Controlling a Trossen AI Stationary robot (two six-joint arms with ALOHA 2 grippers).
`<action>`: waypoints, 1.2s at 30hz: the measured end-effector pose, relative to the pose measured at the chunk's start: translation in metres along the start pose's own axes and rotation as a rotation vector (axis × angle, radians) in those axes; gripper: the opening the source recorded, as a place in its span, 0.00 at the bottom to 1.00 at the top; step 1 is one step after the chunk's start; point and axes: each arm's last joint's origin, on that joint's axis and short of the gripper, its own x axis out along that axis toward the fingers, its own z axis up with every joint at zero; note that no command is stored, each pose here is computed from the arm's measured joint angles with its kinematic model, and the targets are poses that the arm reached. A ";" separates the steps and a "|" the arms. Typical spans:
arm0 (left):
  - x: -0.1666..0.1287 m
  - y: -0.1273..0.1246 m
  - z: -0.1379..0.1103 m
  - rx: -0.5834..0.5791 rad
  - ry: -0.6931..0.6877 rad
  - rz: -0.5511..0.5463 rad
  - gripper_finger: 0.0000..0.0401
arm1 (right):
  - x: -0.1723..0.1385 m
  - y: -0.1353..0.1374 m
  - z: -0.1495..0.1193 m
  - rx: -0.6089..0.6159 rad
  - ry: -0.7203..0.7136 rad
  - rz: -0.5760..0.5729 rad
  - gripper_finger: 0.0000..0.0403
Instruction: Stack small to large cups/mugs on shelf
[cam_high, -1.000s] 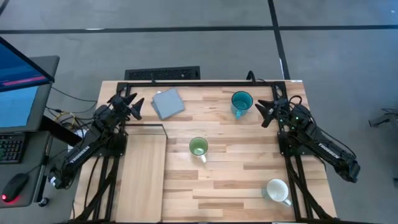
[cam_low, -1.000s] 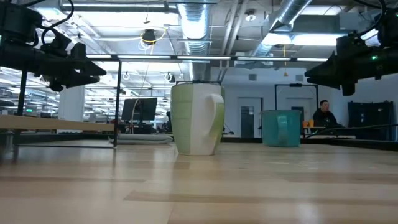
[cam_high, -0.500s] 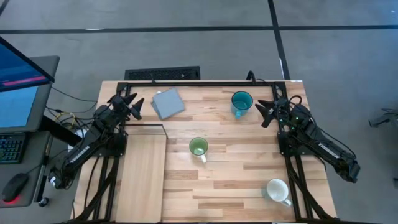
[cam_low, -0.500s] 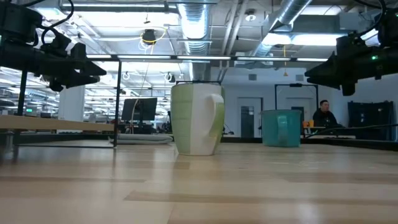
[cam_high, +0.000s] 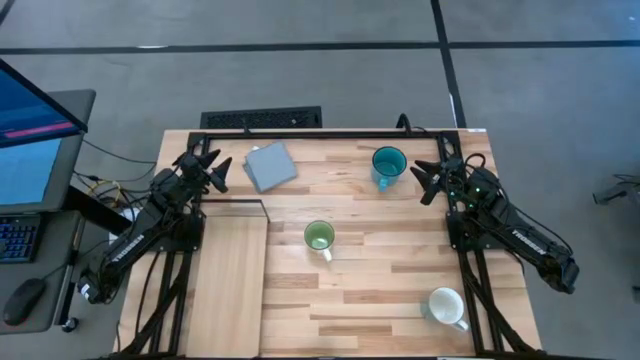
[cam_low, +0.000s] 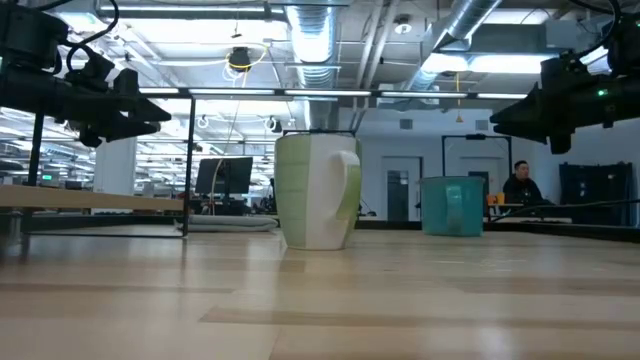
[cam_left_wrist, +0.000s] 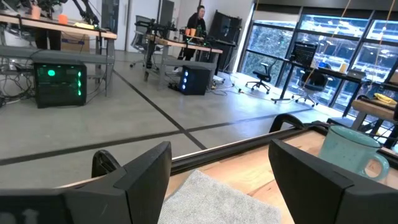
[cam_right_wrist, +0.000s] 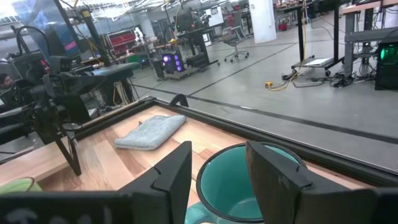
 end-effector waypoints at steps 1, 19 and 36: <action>0.000 0.000 0.000 0.000 0.000 0.000 0.65 | 0.000 0.000 0.000 0.000 0.000 0.000 0.43; 0.000 0.000 0.000 0.000 0.000 0.000 0.65 | 0.000 0.000 0.000 0.000 0.000 0.000 0.43; 0.000 0.000 0.000 -0.077 -0.005 -0.001 0.65 | 0.000 0.000 0.000 0.000 0.000 0.000 0.43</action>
